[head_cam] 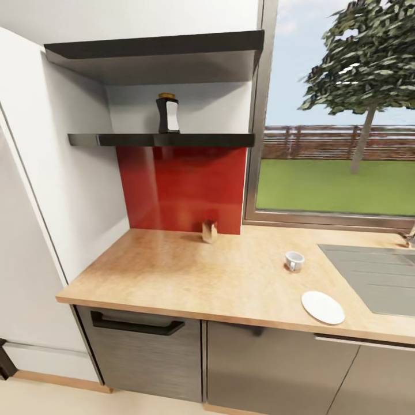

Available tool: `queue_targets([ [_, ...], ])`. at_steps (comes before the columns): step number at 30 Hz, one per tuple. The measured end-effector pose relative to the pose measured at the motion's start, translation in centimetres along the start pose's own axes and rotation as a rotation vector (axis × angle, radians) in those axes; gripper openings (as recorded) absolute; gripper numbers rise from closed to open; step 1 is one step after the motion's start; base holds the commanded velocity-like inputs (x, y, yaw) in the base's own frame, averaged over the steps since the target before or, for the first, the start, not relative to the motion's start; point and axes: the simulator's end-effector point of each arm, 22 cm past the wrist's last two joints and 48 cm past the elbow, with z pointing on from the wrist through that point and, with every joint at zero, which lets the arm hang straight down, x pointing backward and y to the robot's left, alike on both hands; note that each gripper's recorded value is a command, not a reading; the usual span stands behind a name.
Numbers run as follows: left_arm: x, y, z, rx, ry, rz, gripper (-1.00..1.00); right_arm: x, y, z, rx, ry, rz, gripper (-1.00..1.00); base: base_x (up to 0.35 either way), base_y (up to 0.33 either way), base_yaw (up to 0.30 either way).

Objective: Set up a coffee station on the kitchen countertop: keep the coffee maker on the countertop, move the bottle of coffee from the kitchen shelf to the counter next to the coffee maker, place a paper coffee filter on top of the coffee maker, put the saucer next to the coffee maker with the coffee cup on the saucer, and place the electric kettle next to the coffee maker.

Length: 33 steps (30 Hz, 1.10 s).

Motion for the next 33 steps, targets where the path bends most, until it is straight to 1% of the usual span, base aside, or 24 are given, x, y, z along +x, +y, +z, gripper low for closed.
queue_targets([
  [7,0.0,-0.01,0.01,0.0,0.0,0.0,1.0,0.01,-0.01,-0.01,0.0,0.0,0.0,1.0,0.015,0.243,-0.071],
  [15,0.01,-0.02,0.01,0.001,0.0,0.0,1.0,-0.01,-0.03,-0.01,0.0,-0.001,0.001,1.0,0.002,0.057,-0.226],
  [22,0.0,-0.02,0.01,0.0,0.0,0.0,1.0,-0.01,-0.03,0.0,0.0,-0.001,0.001,1.0,-0.013,0.24,-0.223],
  [29,0.0,-0.01,0.02,0.0,0.0,0.0,1.0,-0.01,-0.01,0.01,-0.001,0.0,0.001,1.0,-0.131,0.282,-0.053],
  [33,0.0,-0.02,0.02,0.0,0.0,0.0,1.0,-0.01,-0.03,0.0,0.0,0.0,0.002,1.0,-0.169,0.165,-0.006],
])
